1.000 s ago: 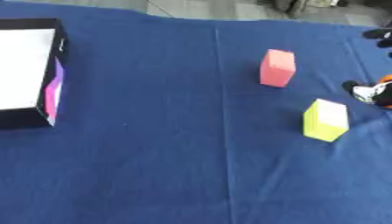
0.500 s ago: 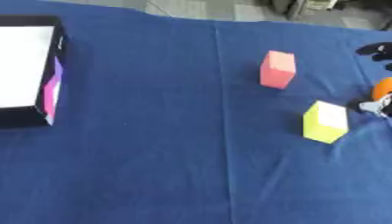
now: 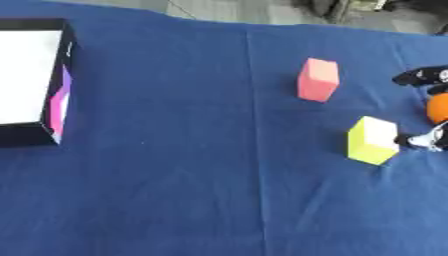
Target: Pick up the objects with one hand, pass them to the other hand, and then place them into the box on the other side of the table.
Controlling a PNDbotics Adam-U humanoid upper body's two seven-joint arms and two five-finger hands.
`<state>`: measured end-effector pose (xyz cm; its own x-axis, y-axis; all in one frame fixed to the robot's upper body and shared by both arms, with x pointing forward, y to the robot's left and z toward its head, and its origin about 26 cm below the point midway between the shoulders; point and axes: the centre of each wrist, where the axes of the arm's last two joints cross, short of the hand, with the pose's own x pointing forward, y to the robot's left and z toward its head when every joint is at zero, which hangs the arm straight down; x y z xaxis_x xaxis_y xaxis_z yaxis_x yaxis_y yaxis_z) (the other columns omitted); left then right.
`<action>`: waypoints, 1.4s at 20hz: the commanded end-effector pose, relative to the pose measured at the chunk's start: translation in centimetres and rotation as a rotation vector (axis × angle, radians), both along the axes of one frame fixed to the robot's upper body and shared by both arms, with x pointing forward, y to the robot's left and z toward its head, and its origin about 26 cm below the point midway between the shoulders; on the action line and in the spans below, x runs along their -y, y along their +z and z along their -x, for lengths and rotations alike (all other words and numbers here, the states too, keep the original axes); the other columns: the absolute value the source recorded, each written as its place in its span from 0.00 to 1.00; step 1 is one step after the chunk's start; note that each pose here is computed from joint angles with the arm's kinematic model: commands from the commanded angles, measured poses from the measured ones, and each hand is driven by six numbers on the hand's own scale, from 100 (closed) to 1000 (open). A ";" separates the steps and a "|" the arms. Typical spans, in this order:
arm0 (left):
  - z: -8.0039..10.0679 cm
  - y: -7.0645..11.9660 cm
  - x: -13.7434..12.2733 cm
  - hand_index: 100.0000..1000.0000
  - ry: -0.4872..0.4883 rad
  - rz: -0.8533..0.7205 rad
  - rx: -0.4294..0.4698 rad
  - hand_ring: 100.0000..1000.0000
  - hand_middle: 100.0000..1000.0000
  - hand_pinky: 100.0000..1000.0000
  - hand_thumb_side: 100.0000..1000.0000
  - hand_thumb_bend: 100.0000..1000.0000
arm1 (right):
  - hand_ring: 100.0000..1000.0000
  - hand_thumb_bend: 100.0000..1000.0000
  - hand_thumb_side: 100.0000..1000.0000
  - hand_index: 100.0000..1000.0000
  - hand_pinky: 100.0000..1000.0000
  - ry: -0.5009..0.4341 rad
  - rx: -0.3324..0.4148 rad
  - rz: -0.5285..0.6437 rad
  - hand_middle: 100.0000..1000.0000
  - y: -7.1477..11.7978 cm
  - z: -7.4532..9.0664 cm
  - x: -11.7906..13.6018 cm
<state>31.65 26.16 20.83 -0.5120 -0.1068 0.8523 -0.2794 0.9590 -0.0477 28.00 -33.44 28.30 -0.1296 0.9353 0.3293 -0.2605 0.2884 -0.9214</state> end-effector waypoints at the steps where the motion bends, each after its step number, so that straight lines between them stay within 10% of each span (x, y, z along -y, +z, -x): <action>1: 0.3 0.9 0.0 0.90 -0.008 -0.021 0.025 0.68 0.74 0.77 0.91 0.14 | 0.98 0.41 0.00 0.93 0.94 0.012 0.012 0.057 0.90 1.3 0.2 -0.1; 28: 1.6 1.4 -0.4 0.90 -0.049 -0.085 0.058 0.68 0.75 0.77 0.89 0.11 | 0.94 0.48 0.08 0.92 0.92 -0.076 -0.107 0.279 0.88 3.6 0.0 -0.7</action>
